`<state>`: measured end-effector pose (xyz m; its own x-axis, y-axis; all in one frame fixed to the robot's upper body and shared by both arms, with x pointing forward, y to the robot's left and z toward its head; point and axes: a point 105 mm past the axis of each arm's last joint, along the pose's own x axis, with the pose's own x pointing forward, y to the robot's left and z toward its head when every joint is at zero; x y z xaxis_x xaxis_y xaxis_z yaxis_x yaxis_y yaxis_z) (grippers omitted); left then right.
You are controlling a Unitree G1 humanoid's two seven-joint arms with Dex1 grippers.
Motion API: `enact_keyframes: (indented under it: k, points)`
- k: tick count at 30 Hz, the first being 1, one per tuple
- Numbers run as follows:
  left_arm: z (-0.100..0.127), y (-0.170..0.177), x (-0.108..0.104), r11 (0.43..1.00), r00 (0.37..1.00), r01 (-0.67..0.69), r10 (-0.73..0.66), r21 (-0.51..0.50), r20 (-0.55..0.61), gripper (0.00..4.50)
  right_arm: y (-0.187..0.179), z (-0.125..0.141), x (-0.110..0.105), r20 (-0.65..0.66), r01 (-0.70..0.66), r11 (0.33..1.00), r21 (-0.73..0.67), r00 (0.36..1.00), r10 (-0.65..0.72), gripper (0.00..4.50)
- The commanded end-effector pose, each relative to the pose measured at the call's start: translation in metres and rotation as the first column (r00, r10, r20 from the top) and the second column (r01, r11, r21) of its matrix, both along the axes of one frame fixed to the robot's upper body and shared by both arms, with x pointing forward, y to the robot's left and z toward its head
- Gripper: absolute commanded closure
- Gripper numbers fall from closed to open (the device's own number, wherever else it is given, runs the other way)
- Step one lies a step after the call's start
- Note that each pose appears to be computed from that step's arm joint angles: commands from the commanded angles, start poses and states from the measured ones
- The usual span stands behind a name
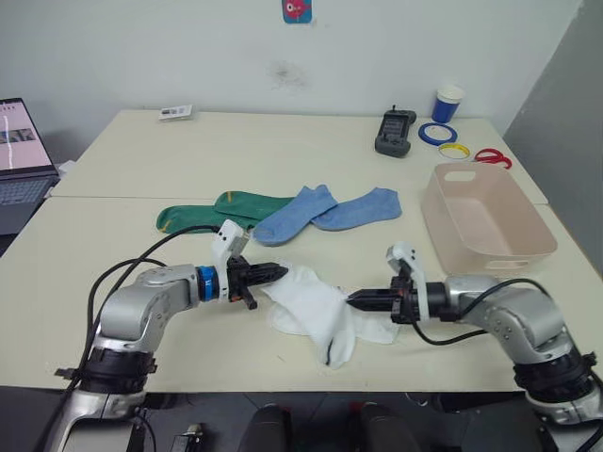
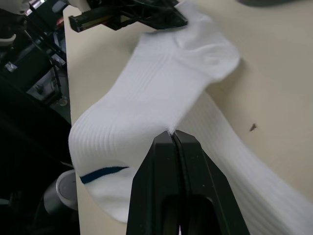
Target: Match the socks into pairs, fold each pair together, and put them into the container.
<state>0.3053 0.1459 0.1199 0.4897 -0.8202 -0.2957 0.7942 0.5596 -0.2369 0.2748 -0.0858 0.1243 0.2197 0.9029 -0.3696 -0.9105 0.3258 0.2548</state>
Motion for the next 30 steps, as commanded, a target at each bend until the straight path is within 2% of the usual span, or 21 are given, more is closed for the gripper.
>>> enact_keyframes:
  k: [1, 7, 11, 14, 17, 20, 22, 23, 26, 28, 30]
  points:
    - [0.007, -0.002, -0.011, 0.999, 0.999, -0.030, 0.031, -0.021, 0.033, 4.50, -0.004, 0.012, 0.003, 0.035, -0.069, 0.998, -0.013, 0.997, 0.070, 4.48]
    - [0.003, -0.004, -0.022, 0.990, 0.991, -0.121, 0.125, -0.067, 0.043, 4.50, 0.001, 0.000, 0.017, 0.049, -0.088, 0.992, -0.088, 0.995, 0.092, 4.48]
    - [-0.003, 0.010, -0.021, 0.973, 0.972, -0.224, 0.227, -0.046, 0.068, 4.50, 0.021, -0.006, 0.013, 0.049, -0.109, 0.991, -0.082, 0.992, 0.113, 4.48]
    - [-0.006, 0.022, -0.019, 0.971, 0.968, -0.239, 0.238, -0.002, 0.078, 4.50, 0.027, -0.008, 0.008, 0.049, -0.103, 0.992, -0.068, 0.993, 0.106, 4.48]
    - [-0.006, 0.026, -0.018, 0.974, 0.972, -0.225, 0.225, 0.000, 0.067, 4.50, 0.028, -0.009, 0.007, 0.056, -0.081, 0.995, -0.063, 0.995, 0.085, 4.48]
    - [-0.005, 0.024, -0.016, 0.980, 0.978, -0.198, 0.197, 0.005, 0.073, 4.50, 0.022, -0.009, 0.005, 0.064, -0.060, 0.996, -0.065, 0.996, 0.064, 3.91]
    - [-0.005, 0.022, -0.017, 0.987, 0.984, -0.163, 0.162, 0.004, 0.071, 4.50, 0.016, -0.008, 0.004, 0.075, -0.038, 0.997, -0.072, 0.996, 0.043, 3.24]
    - [-0.003, 0.022, -0.017, 0.989, 0.987, -0.150, 0.149, -0.001, 0.066, 4.05, 0.013, -0.008, 0.004, 0.083, -0.018, 0.997, -0.081, 0.996, 0.025, 2.85]
    - [0.001, 0.030, -0.014, 0.991, 0.989, -0.135, 0.134, 0.012, 0.058, 3.19, 0.003, -0.009, -0.003, 0.089, 0.004, 0.995, -0.098, 0.996, 0.005, 1.75]
    - [0.004, 0.038, -0.011, 0.992, 0.992, -0.124, 0.123, 0.020, 0.041, 2.55, 0.001, -0.009, -0.008, 0.085, 0.012, 0.995, -0.102, 0.996, -0.003, 1.73]
    - [0.008, 0.044, -0.007, 0.993, 0.993, -0.114, 0.114, 0.015, 0.030, 2.55, 0.000, -0.011, -0.012, 0.078, 0.019, 0.994, -0.104, 0.997, -0.011, 1.73]
